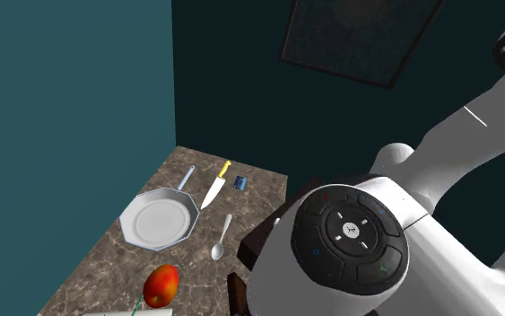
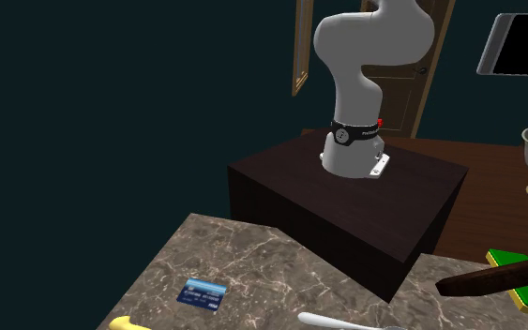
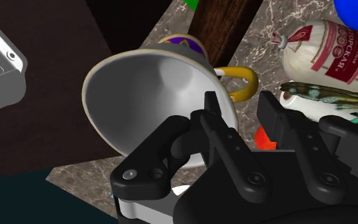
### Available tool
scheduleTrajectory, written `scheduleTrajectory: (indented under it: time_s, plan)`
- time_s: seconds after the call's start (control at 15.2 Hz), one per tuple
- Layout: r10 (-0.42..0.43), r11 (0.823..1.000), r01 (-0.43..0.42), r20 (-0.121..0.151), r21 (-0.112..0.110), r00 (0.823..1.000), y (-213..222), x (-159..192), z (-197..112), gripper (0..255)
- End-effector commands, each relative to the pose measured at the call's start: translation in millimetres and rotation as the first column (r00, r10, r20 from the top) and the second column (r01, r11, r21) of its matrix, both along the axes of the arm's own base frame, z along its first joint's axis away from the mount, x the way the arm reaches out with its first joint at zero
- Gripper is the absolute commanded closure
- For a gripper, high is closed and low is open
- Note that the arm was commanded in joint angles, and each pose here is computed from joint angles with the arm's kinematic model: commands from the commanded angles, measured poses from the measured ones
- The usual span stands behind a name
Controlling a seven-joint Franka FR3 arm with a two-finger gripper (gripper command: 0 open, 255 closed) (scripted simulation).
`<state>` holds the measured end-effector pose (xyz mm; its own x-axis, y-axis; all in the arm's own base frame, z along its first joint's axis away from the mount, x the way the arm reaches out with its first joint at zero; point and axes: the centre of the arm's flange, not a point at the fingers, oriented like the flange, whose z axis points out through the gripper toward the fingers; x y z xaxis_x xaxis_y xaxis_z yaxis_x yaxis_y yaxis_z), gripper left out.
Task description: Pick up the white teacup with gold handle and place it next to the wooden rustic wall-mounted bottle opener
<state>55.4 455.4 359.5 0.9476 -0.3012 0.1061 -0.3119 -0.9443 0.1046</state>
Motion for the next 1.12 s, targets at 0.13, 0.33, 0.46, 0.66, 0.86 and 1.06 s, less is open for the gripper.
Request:
scheduleTrajectory:
  time_s: [0.13,0.33,0.46,0.66,0.86,1.06]
  plan:
    - [-0.003,1.000,0.003,0.000,0.001,1.000,39,-34,1,255]
    - [-0.003,1.000,0.003,0.000,0.001,1.000,69,-60,1,255]
    - [-0.003,1.000,0.003,0.000,0.001,1.000,90,-77,1,255]
    - [-0.003,1.000,0.003,0.000,0.001,1.000,120,-103,1,255]
    - [-0.003,1.000,0.003,0.000,0.001,1.000,150,-128,1,255]
    - [-0.003,1.000,0.003,0.000,0.001,1.000,180,-154,1,255]
